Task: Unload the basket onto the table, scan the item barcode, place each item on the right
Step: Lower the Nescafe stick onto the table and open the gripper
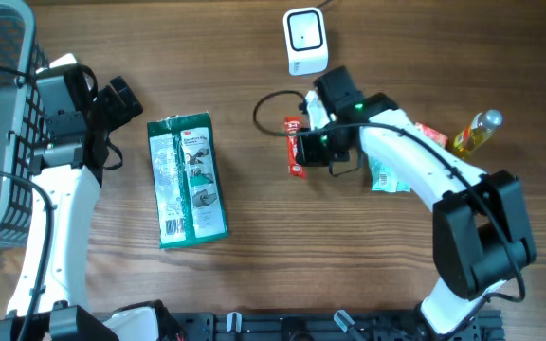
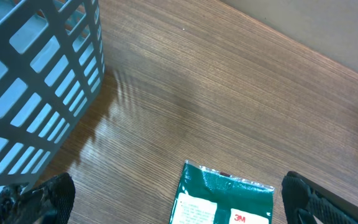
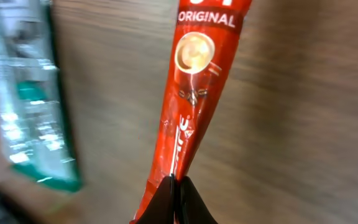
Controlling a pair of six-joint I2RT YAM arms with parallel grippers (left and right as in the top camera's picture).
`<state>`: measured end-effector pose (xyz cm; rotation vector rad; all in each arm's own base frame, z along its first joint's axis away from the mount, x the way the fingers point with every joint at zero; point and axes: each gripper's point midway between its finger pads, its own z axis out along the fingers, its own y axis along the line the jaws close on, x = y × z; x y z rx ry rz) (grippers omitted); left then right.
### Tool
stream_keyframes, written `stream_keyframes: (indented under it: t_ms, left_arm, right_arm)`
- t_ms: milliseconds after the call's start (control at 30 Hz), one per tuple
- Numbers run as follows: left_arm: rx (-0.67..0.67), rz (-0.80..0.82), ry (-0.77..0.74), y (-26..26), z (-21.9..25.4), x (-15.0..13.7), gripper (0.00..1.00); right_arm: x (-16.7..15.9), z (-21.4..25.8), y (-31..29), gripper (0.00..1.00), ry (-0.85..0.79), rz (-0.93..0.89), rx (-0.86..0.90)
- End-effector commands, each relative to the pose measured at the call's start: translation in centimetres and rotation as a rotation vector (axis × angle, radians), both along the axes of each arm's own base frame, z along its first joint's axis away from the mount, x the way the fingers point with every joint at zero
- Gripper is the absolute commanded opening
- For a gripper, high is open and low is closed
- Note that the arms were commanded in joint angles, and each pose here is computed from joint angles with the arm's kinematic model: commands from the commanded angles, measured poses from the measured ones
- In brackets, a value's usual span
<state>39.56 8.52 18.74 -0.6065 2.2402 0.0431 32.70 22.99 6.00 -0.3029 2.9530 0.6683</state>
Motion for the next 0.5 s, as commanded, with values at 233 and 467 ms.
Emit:
stream_keyframes:
  t_ms: [233, 467]
  left_arm:
    - [0.014, 0.001, -0.02, 0.2, 0.9, 0.1, 1.0]
    - [0.014, 0.001, -0.02, 0.2, 0.9, 0.1, 1.0]
  right_arm:
    - [1.2, -0.4, -1.9, 0.34, -0.19, 0.075, -0.267]
    - [0.0, -0.9, -2.1, 0.3, -0.019, -0.305, -0.233]
